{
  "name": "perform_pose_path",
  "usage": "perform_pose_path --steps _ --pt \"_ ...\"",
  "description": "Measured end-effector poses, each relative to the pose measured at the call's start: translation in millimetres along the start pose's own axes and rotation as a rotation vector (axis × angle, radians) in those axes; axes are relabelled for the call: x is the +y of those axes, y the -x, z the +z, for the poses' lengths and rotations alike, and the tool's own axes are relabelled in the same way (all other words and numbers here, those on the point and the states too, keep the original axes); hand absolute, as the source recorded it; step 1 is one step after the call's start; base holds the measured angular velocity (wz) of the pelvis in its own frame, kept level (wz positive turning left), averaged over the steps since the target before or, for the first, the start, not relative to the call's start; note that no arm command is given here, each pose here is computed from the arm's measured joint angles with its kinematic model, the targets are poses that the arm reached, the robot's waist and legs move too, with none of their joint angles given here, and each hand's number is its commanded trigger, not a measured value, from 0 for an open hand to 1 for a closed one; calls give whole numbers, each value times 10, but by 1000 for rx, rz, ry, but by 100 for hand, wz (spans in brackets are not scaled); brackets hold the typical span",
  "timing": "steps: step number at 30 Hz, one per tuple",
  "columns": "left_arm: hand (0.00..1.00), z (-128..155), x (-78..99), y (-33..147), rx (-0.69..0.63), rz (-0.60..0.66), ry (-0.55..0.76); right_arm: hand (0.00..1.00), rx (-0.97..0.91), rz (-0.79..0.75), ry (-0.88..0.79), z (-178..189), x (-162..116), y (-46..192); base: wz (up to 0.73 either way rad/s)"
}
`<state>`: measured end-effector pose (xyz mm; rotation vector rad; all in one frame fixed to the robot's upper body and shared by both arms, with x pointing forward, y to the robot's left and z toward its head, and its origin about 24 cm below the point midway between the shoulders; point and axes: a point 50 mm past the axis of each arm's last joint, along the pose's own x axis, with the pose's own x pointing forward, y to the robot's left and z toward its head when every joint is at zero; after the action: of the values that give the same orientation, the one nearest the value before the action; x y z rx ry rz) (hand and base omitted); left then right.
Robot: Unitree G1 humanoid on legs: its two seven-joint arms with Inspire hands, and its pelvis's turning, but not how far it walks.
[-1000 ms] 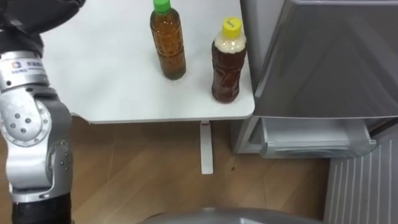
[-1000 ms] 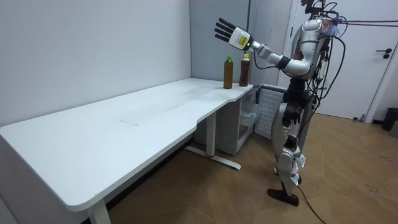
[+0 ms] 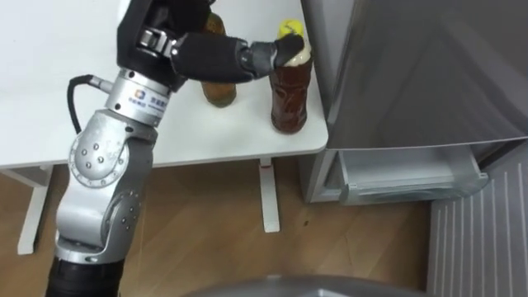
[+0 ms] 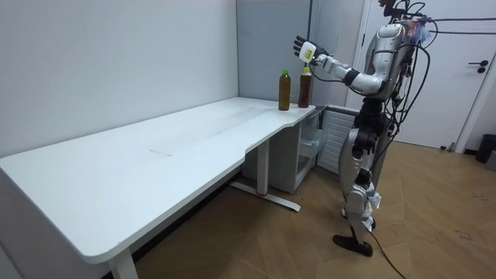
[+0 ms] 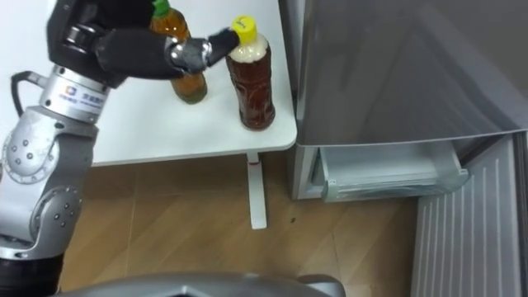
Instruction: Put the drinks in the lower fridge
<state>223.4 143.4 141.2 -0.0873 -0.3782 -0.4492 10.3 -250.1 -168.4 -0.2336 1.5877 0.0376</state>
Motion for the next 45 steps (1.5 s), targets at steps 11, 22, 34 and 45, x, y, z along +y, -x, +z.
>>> perform_pose_path --steps 11,22,34,45 --pt "0 -59 -22 6 26 -64 29 0 -1 -12 8 38 -13 1 0" --pt "0 -164 -68 15 99 -116 58 0 13 -10 10 22 -5 0 -1" --pt "0 -235 -198 0 131 -157 96 0 16 -8 50 63 6 -1 0" --pt "0 -419 -169 119 222 -107 112 0 20 -24 52 78 51 -8 0"
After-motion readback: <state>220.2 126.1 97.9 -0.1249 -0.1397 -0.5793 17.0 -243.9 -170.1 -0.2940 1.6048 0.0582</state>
